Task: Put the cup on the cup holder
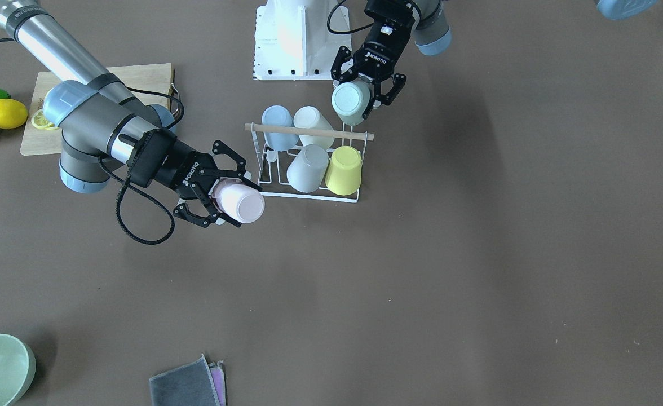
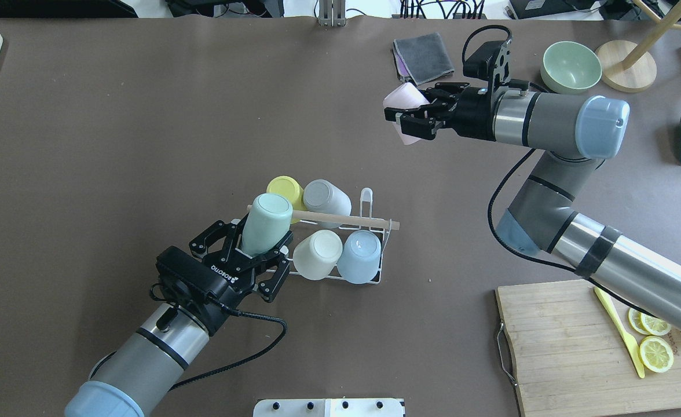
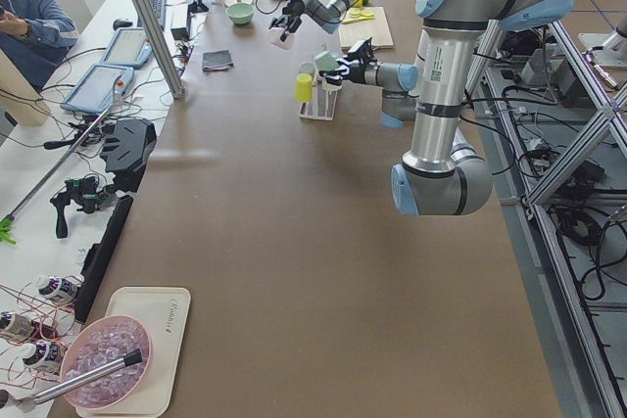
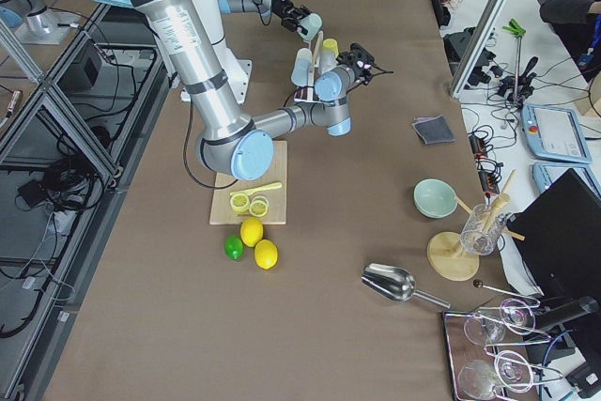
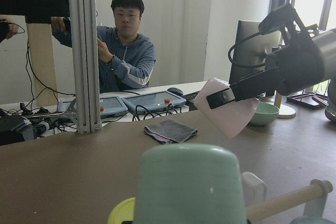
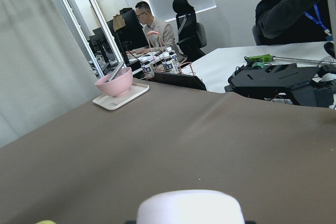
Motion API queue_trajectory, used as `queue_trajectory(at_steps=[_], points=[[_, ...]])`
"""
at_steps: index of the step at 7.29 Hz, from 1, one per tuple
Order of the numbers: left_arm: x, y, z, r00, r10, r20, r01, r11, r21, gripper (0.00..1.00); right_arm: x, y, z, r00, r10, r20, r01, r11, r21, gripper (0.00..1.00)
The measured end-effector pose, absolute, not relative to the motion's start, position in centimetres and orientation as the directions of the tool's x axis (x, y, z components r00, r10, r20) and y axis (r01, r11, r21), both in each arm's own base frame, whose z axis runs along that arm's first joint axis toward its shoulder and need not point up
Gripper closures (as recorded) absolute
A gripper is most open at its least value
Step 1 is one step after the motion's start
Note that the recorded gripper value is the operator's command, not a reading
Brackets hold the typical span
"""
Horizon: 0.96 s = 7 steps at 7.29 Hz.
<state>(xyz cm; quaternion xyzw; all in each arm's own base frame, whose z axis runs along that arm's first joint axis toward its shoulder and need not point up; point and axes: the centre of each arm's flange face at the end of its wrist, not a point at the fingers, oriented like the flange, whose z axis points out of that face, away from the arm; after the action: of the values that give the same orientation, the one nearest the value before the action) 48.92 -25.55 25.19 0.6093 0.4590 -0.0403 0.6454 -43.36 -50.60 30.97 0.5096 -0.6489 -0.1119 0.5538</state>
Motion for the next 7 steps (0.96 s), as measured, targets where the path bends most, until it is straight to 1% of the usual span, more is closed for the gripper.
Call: queue_trajectory(at_steps=[3,7], points=[[49.3,-25.7,25.2,0.576,0.501,-0.646,0.616,0.252,0.746,0.64,-44.8,-50.1,27.3,0.081,-0.812,0.578,-0.575,0.436,0.693,1.0],[49.5,-25.8,25.6,0.57,0.501,-0.651,0.623,0.253,0.74,0.6,-45.8,-47.5,26.5,-0.051,-0.864,0.5,-0.516,0.452,0.728,1.0]])
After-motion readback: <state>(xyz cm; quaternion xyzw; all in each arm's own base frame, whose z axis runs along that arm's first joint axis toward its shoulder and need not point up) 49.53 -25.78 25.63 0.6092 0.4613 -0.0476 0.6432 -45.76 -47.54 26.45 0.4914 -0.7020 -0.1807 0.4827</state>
